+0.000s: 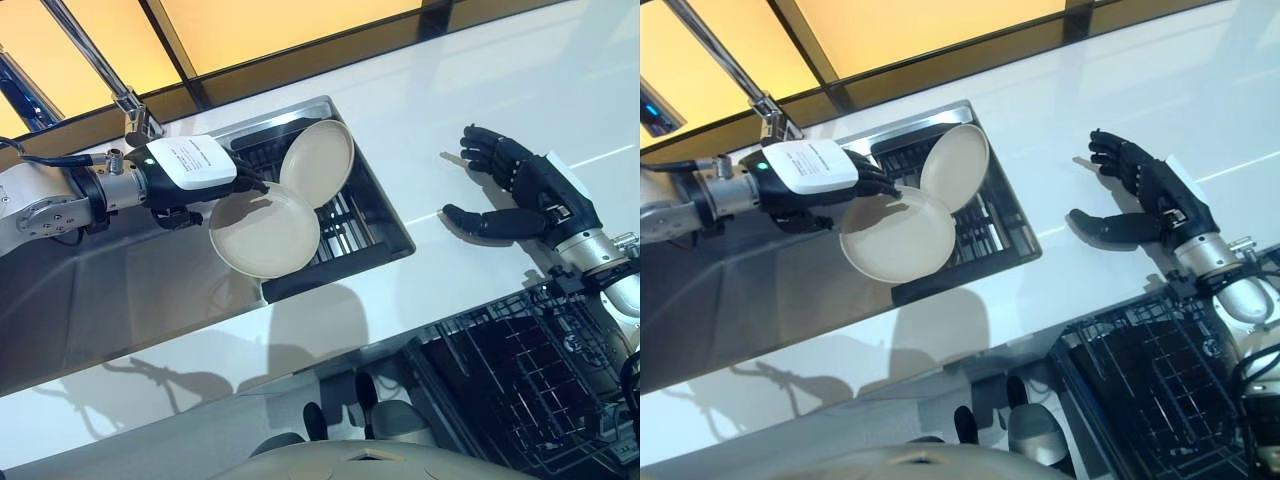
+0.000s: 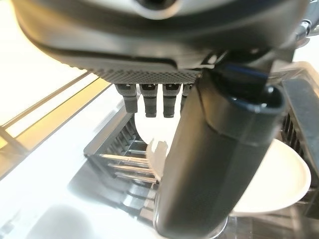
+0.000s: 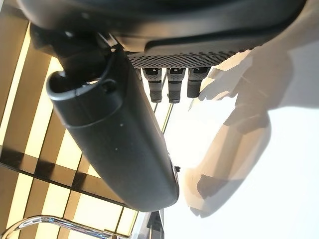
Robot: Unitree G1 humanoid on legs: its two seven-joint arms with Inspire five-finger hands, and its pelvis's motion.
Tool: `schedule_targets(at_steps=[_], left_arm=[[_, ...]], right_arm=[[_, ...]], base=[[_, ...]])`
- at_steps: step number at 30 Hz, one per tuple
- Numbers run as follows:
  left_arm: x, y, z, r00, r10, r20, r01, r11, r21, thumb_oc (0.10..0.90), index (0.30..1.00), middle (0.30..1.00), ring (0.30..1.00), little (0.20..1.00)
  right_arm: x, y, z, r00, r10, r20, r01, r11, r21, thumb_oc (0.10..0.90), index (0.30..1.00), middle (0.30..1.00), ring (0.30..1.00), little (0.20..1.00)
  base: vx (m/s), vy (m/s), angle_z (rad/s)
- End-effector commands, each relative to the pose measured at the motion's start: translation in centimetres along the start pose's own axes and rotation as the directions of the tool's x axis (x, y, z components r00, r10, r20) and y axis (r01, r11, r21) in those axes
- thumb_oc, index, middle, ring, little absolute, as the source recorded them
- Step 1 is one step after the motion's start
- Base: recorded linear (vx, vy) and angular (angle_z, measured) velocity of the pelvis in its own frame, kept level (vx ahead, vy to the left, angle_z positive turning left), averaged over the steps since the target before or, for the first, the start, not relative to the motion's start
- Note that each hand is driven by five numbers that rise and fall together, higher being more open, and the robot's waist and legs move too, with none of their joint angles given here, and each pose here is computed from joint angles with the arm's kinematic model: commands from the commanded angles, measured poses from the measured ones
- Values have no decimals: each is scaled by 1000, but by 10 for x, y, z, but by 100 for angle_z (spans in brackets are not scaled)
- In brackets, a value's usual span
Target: Pick up plates and place into dishwasher.
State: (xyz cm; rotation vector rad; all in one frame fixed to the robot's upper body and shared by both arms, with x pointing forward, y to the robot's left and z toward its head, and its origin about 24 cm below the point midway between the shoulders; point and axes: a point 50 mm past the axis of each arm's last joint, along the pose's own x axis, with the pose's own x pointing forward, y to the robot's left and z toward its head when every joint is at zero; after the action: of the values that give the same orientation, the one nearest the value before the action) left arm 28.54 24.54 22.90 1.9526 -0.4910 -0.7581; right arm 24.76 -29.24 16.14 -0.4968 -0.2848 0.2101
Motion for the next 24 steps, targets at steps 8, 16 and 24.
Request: schedule_targets(at_steps=[8, 16, 24], left_arm=[[-27, 40, -21, 962, 247, -114, -240, 968, 73, 800, 900, 900, 900, 900], [-27, 41, -18, 967, 240, -81, -234, 969, 78, 800, 900, 900, 900, 900], [-24, 31, -11, 970, 241, -40, -238, 970, 53, 800, 900, 900, 900, 900]], right_arm=[[13, -9, 53, 971, 25, 238, -14, 999, -47, 800, 900, 900, 900, 900], [12, -9, 52, 973, 26, 231, -17, 999, -42, 800, 900, 900, 900, 900], [11, -11, 50, 974, 23, 225, -14, 999, -40, 800, 900, 900, 900, 900]], base=[[-7, -3, 2], [0, 0, 0], [0, 0, 0]])
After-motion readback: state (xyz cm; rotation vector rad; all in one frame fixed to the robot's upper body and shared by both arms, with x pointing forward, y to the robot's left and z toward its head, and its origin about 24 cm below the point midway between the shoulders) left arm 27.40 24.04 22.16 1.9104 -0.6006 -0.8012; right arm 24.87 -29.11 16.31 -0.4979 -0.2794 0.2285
